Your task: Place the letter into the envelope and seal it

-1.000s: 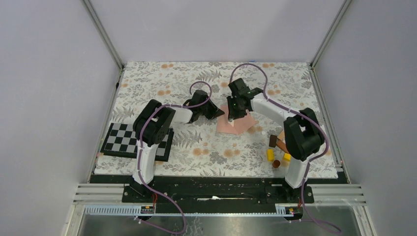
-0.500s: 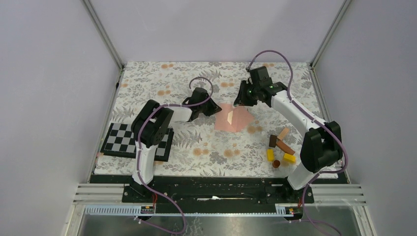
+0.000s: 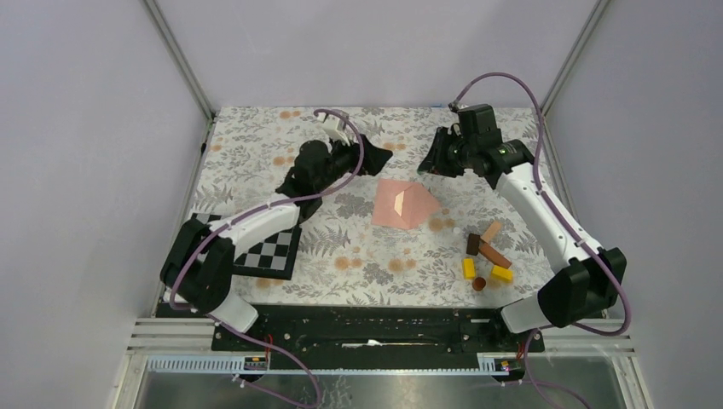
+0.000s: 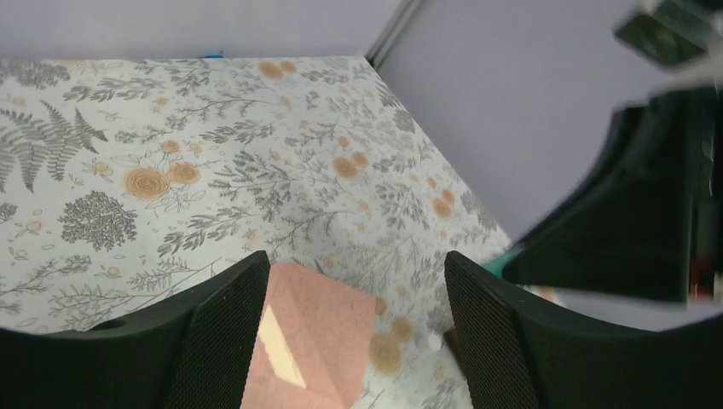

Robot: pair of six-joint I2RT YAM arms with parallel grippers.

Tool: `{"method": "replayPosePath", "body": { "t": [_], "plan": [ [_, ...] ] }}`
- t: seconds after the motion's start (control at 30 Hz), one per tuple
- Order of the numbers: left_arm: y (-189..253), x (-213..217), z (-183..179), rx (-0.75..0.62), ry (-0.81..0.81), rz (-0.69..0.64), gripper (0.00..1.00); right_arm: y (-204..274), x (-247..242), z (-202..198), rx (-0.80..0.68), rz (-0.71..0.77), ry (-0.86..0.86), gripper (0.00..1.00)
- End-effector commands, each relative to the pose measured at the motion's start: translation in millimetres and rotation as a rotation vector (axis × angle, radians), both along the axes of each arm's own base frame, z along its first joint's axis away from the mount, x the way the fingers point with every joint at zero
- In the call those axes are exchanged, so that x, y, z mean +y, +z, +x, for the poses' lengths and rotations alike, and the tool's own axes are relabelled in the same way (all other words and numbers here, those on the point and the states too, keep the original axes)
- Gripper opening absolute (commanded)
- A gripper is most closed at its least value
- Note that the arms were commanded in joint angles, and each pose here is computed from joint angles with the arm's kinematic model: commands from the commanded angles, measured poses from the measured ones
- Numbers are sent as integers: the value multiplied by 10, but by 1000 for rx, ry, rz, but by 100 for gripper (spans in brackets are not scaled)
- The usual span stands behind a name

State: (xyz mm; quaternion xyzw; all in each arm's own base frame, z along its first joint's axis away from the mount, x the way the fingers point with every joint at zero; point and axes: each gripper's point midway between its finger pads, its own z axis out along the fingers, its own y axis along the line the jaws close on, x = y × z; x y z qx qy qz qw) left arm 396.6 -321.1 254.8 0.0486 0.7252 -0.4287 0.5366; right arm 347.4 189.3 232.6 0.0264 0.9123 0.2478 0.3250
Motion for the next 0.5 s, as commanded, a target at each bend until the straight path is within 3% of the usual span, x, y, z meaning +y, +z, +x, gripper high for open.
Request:
{"method": "replayPosePath", "body": {
  "t": [0.0,0.17,0.3,0.47],
  "plan": [
    [278,-23,-482,-413,-185,137,80,374,-14,-202,-36,29,42,0],
    [380,-90,-985,-758,-326,228,83,469,-3,-415,-17,38,103,0],
    [363,-345,-1192,-830,-440,294,82,485,79,-568,-3,19,160,0],
    [339,-520,-1303,-843,-496,277,81,552,248,-709,-12,-5,196,0]
  ]
}}
